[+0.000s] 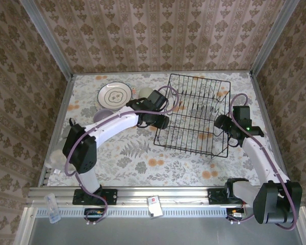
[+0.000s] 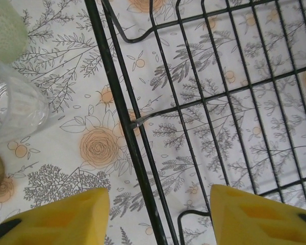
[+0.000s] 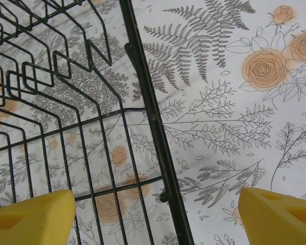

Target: Unload the mixed dishes from the dish rack

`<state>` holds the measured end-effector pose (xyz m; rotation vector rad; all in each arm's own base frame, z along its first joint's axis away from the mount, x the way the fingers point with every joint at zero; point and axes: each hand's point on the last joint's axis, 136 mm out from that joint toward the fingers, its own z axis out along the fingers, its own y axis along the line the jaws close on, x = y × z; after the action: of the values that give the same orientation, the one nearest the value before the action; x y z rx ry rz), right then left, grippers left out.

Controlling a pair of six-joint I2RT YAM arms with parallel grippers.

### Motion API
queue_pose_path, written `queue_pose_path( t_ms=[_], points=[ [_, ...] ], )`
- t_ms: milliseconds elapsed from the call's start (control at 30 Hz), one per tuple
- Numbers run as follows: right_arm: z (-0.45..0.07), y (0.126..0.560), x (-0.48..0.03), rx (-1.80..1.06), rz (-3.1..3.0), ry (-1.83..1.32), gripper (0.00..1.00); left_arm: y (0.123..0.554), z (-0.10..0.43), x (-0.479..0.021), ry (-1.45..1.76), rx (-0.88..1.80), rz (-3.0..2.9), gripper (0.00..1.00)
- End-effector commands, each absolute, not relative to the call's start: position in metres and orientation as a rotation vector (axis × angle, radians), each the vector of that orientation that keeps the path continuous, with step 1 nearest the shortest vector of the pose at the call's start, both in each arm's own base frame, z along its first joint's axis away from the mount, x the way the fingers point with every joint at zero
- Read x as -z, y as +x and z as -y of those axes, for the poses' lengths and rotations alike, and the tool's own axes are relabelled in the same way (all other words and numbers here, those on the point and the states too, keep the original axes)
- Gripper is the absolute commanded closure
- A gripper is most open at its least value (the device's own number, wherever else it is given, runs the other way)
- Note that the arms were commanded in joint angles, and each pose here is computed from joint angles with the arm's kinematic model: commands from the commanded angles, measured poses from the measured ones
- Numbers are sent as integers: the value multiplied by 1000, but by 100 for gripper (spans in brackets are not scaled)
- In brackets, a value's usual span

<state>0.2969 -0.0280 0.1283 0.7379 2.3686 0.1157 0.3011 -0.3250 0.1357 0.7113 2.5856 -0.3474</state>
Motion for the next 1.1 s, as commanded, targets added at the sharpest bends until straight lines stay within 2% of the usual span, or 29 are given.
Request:
queue_pose_path(
  t_ms=[0, 167, 300, 467, 600, 767, 1067],
  points=[
    [35, 299, -125, -80, -2355, 753, 18, 301, 326, -126, 685, 360, -2619, 56],
    [35, 305, -119, -84, -2363, 749, 29, 298, 328, -119, 656, 401, -2643, 75],
    [32, 311, -118, -112, -2353, 729, 45, 297, 327, -116, 616, 414, -2653, 82],
    [27, 322, -117, -145, -2369, 706, 64, 295, 328, -107, 579, 442, -2679, 100],
    [22, 334, -113, -182, -2379, 697, 76, 292, 332, -101, 541, 489, -2696, 100],
    [22, 353, -114, -191, -2383, 686, 84, 290, 333, -98, 472, 532, -2698, 100],
    [12, 389, -112, -251, -2399, 659, 88, 287, 337, -93, 392, 576, -2703, 100]
  ],
)
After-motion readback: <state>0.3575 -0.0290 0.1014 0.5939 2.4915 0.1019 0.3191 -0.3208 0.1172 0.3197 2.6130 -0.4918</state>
